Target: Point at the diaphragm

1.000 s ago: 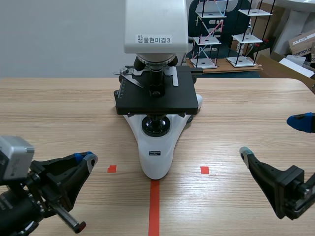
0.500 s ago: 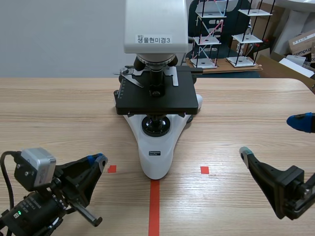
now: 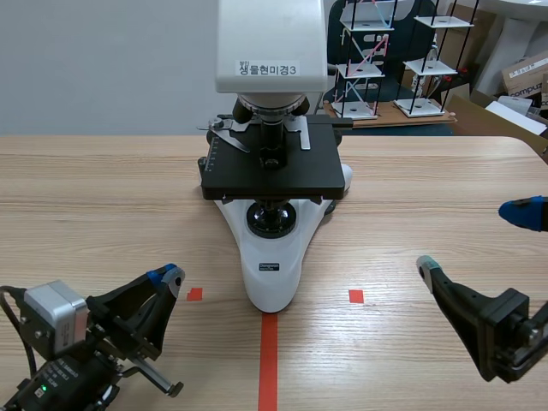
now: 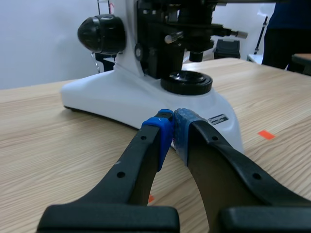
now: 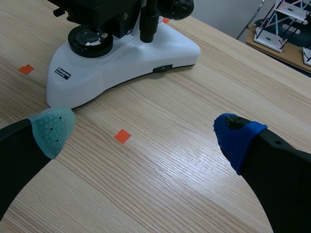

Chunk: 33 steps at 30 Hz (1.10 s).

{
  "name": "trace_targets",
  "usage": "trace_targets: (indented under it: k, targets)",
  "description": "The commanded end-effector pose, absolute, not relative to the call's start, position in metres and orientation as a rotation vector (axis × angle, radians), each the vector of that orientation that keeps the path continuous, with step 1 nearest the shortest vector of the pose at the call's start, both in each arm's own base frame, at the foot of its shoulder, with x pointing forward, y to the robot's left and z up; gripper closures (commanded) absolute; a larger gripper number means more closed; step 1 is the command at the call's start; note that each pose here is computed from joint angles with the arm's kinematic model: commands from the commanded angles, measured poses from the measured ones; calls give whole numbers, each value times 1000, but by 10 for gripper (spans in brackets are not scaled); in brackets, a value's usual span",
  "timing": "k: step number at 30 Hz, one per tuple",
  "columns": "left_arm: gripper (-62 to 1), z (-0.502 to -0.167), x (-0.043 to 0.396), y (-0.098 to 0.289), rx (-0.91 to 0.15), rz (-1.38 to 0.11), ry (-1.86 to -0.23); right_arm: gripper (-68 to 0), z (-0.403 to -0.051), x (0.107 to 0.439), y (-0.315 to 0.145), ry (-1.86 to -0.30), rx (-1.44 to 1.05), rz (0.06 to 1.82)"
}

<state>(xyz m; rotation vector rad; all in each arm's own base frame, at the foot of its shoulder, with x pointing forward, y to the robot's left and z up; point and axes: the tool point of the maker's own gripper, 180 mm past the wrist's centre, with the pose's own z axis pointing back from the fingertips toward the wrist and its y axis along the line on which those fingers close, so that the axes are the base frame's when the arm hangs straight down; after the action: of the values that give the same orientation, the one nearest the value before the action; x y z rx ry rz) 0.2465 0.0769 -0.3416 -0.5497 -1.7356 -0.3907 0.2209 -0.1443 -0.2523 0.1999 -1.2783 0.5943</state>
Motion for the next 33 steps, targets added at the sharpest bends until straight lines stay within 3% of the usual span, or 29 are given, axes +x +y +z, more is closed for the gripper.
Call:
trace_targets:
  k: [1,33]
  targets:
    - [-27,-330,250,74,-564,-377,-1794,-630,-243,225,-142,-1311,203,603]
    - [-27,-315,269,34,-586,-427,-1904,-630,-243,225,-142,-1311,203,603]
